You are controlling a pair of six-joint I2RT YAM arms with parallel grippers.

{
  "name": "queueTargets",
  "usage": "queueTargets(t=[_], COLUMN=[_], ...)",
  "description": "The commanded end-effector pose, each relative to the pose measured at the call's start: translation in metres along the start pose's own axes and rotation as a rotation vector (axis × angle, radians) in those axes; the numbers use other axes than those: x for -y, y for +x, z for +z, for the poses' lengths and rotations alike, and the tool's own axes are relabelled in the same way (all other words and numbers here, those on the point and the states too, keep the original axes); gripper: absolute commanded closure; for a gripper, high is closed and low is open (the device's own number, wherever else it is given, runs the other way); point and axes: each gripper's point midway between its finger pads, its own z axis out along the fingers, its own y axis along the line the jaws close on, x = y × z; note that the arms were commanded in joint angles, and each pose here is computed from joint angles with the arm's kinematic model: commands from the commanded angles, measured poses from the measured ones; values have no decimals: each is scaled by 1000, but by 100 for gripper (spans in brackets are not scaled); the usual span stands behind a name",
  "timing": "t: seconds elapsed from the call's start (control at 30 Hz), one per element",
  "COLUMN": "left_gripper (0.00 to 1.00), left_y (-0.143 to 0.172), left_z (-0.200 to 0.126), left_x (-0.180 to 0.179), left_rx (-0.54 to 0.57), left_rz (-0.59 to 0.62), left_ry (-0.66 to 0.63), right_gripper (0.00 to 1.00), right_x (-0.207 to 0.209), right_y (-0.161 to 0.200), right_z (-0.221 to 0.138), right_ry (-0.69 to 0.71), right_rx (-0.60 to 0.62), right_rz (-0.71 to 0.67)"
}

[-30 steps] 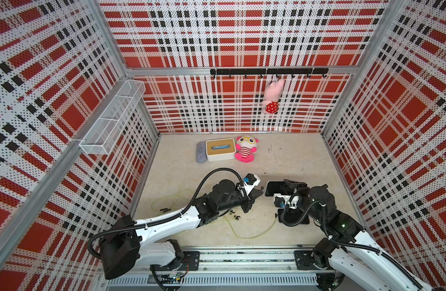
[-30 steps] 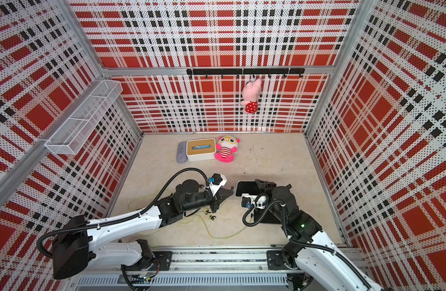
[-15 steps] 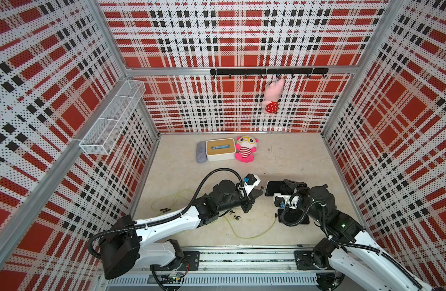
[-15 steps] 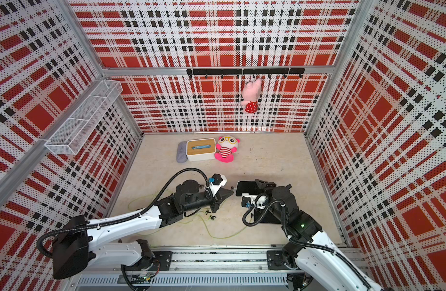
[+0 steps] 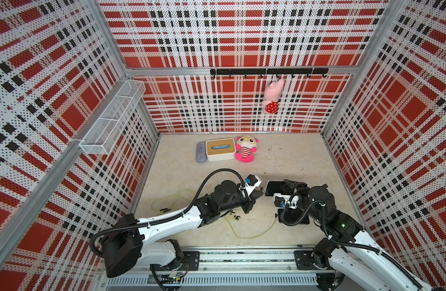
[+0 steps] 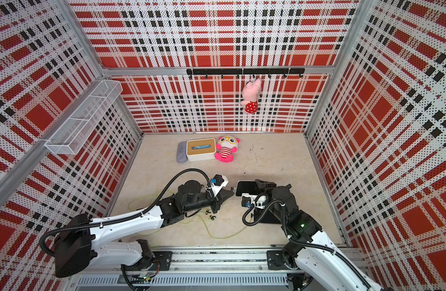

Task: Plug wired earphones into phones
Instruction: Insert the wired earphone into the phone.

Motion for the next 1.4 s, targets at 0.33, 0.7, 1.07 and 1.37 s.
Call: queueTargets(t=[0.33,0.7,1.07,1.37], left_gripper=[100,100,100,100], left_y=[2,21,25,32], left_z=[9,15,20,25], left_x=[5,7,20,28], left_rx=[-52,-160,-196,-219], left_rz=[75,124,128,112], left_ry=[-1,16,104,153], right_gripper=[54,54,54,55], right_x=[16,9,-12,-13], right_y=[-9,-9,-3,-4], right_z=[-2,-4,-10,-9], right_ry=[30,-2,-102,-99], right_rx=[22,20,-7,-2], right_rz=[-34,-94,-226,-240])
